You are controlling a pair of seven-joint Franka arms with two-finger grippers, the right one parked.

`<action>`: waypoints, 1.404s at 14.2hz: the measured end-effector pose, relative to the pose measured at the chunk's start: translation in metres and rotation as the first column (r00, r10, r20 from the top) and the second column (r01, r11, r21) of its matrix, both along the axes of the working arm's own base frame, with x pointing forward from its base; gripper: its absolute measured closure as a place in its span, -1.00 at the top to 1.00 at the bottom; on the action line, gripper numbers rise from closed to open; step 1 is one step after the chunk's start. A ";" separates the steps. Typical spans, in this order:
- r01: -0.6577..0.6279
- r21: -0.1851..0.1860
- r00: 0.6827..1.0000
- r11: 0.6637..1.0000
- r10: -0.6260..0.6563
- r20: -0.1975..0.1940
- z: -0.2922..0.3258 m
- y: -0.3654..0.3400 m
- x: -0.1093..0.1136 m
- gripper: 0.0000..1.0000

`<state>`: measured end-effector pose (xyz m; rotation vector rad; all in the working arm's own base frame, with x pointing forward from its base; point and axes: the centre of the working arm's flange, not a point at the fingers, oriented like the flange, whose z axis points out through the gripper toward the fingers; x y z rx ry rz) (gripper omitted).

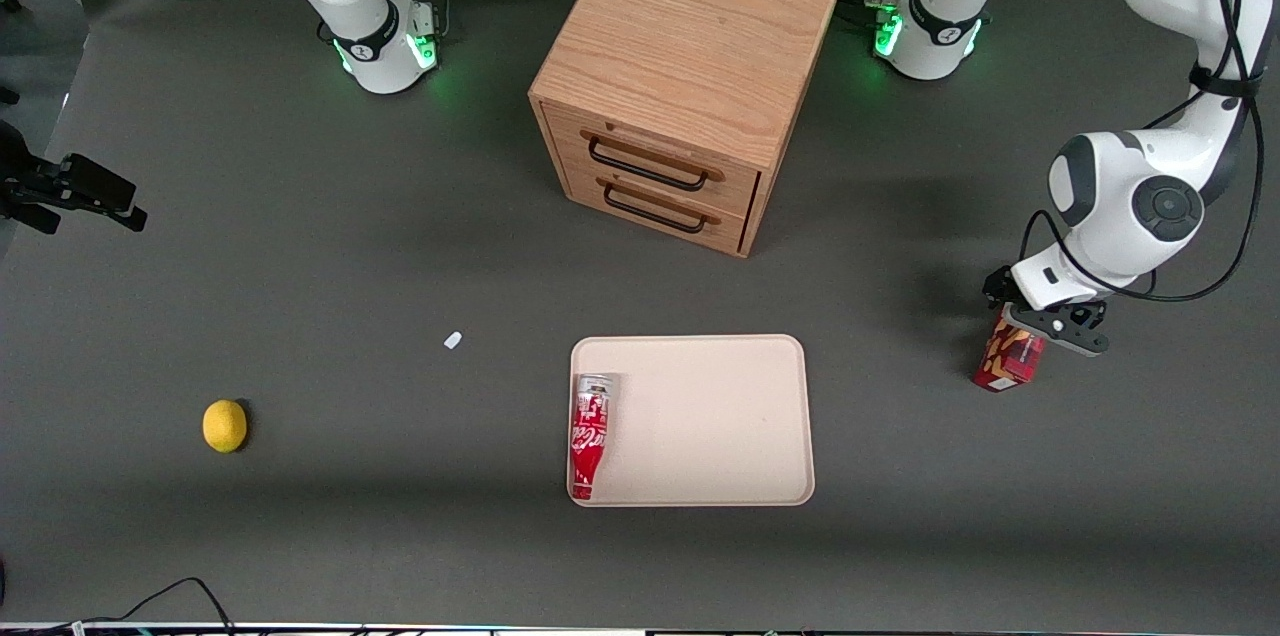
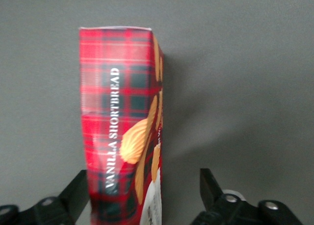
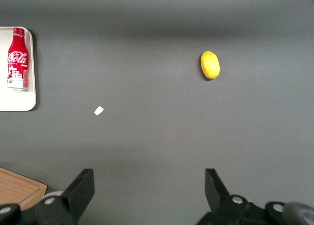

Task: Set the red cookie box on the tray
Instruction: 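Close the left gripper on the cookie box and lift it upright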

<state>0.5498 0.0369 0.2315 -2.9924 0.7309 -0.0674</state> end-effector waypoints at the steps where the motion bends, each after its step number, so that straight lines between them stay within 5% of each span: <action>1: -0.001 0.001 1.000 1.000 0.001 -0.001 -0.001 0.000 0.000 0.92; 8: -0.007 0.007 1.000 1.000 0.007 0.019 0.007 0.005 0.007 -0.64; 15: -0.009 0.010 1.000 1.000 0.009 0.005 0.015 0.006 0.015 -0.74; 20: -0.069 -0.006 0.996 0.998 0.069 -0.048 0.088 0.012 0.049 -0.74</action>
